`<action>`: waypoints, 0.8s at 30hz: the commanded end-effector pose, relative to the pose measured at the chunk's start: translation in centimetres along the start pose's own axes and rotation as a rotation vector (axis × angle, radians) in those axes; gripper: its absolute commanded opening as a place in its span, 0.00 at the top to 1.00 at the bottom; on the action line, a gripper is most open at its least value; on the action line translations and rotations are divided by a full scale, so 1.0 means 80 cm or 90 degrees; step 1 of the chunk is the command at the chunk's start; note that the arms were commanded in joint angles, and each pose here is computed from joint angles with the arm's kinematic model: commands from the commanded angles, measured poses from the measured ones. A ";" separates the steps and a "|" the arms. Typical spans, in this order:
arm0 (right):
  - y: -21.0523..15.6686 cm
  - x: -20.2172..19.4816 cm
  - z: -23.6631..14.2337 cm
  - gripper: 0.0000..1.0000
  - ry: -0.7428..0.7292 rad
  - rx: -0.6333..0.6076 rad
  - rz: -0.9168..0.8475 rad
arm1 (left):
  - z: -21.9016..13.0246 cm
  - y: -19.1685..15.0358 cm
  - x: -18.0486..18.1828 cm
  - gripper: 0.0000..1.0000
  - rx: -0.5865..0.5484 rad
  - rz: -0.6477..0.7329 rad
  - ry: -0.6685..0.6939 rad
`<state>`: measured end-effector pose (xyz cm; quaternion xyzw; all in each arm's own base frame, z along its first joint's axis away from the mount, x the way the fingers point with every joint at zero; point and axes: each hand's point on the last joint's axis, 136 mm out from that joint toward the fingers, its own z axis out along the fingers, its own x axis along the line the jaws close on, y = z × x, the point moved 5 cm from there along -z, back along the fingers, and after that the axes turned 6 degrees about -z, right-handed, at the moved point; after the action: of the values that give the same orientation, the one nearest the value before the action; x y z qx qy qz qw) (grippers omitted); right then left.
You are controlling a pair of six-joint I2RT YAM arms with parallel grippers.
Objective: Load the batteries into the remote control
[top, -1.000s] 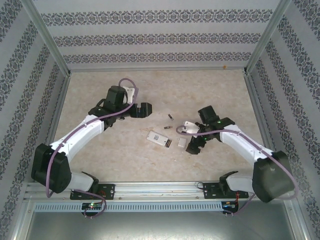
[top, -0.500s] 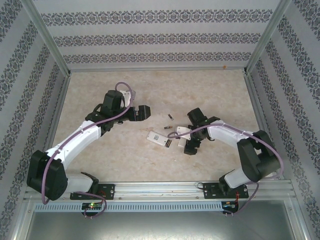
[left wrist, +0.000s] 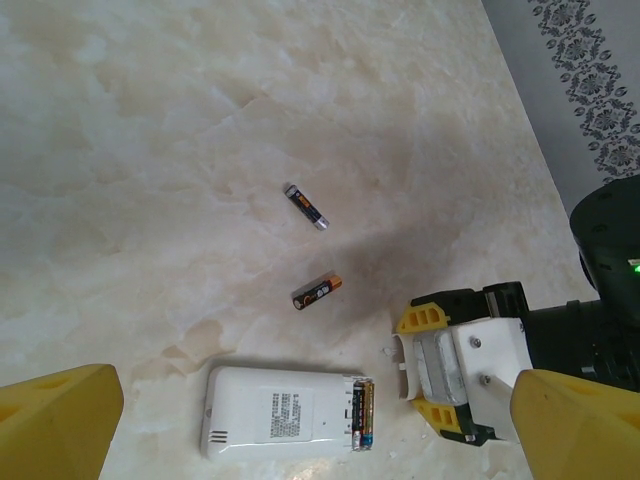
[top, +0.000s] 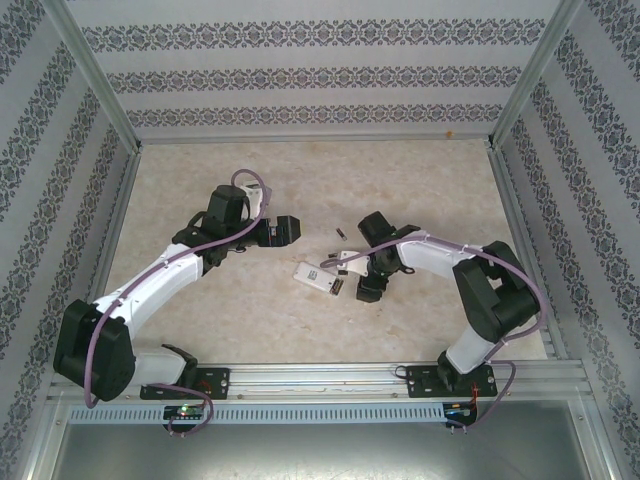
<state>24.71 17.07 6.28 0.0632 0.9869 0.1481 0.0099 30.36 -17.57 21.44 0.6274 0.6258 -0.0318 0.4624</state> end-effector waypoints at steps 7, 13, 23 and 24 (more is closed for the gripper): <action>0.019 0.007 -0.030 0.48 -0.006 -0.038 -0.003 | -0.009 0.005 -0.002 0.00 -0.030 0.032 0.023; 0.065 0.013 -0.058 0.47 -0.036 -0.116 0.044 | -0.009 0.007 0.007 0.00 -0.047 0.016 0.055; 0.109 0.004 -0.023 0.46 -0.017 -0.095 0.125 | -0.008 0.006 0.018 0.00 -0.060 -0.011 0.087; 0.110 0.004 -0.018 0.46 -0.014 -0.085 0.125 | -0.008 0.006 0.019 0.00 -0.060 -0.010 0.088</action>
<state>25.19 24.34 10.81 0.1348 0.9647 0.2252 0.0222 31.11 -15.94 20.71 0.6057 0.6600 0.0329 0.4433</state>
